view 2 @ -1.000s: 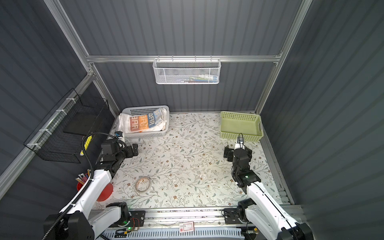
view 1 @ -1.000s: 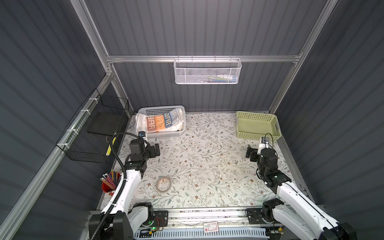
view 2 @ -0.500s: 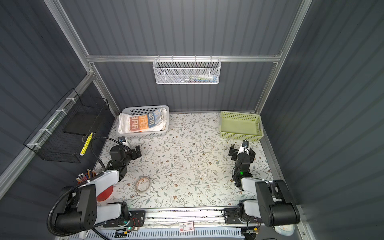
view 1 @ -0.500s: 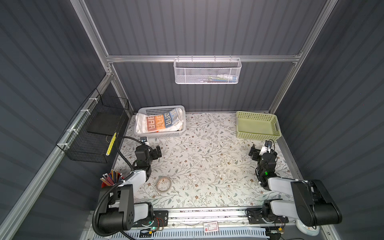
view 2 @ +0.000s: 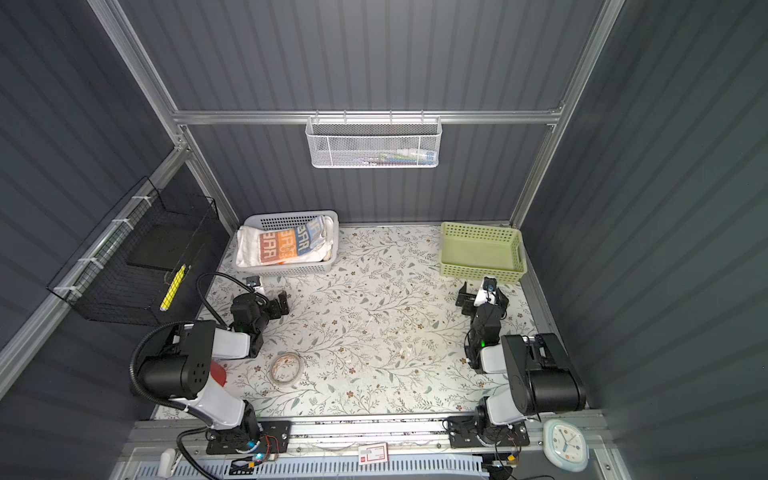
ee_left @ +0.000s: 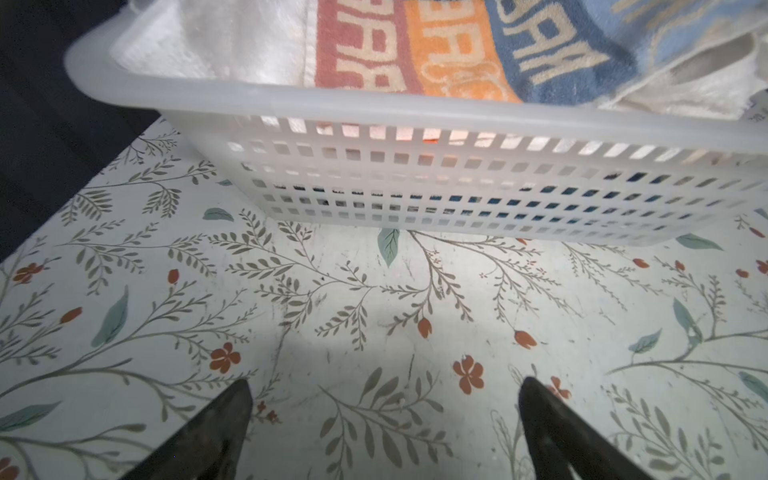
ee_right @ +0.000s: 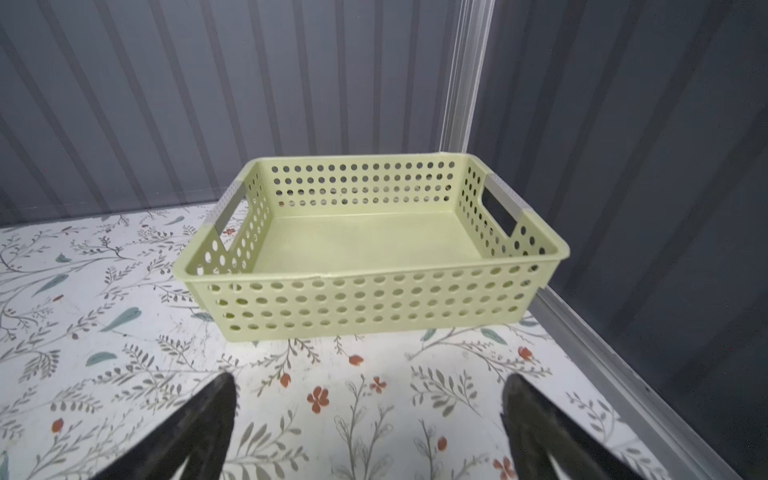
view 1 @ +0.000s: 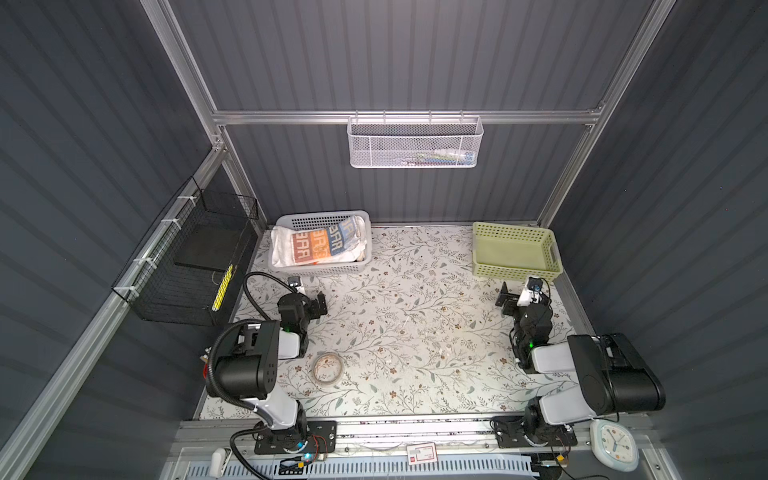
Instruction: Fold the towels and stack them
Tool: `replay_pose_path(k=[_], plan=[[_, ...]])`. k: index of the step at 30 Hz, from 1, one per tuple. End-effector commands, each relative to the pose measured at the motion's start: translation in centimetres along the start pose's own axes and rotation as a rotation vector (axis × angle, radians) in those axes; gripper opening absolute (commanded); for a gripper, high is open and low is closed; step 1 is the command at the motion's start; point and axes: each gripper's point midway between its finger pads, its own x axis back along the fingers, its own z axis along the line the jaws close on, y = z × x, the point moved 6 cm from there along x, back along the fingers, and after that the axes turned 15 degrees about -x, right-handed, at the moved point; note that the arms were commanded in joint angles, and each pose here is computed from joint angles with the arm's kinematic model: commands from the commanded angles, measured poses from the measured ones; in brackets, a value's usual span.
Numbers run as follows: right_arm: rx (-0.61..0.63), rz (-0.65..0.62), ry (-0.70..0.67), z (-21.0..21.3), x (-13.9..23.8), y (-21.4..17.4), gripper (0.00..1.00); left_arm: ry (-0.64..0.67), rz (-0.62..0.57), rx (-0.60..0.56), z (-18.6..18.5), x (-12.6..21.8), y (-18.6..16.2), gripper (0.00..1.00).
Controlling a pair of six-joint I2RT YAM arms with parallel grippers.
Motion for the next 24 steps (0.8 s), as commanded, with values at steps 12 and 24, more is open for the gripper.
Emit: replay_pose_path(k=[12,24], plan=[[-0.008,0.076,-0.012,-0.4,-1.0,-0.3,0.99,-0.034,-0.058,-0.045,-0.5,-1.1,1.4,1.0],[-0.008,0.076,-0.01,-0.4,-1.0,-0.3,0.99,0.008,-0.008,-0.104,-1.5,-1.8,1.6,1.0]])
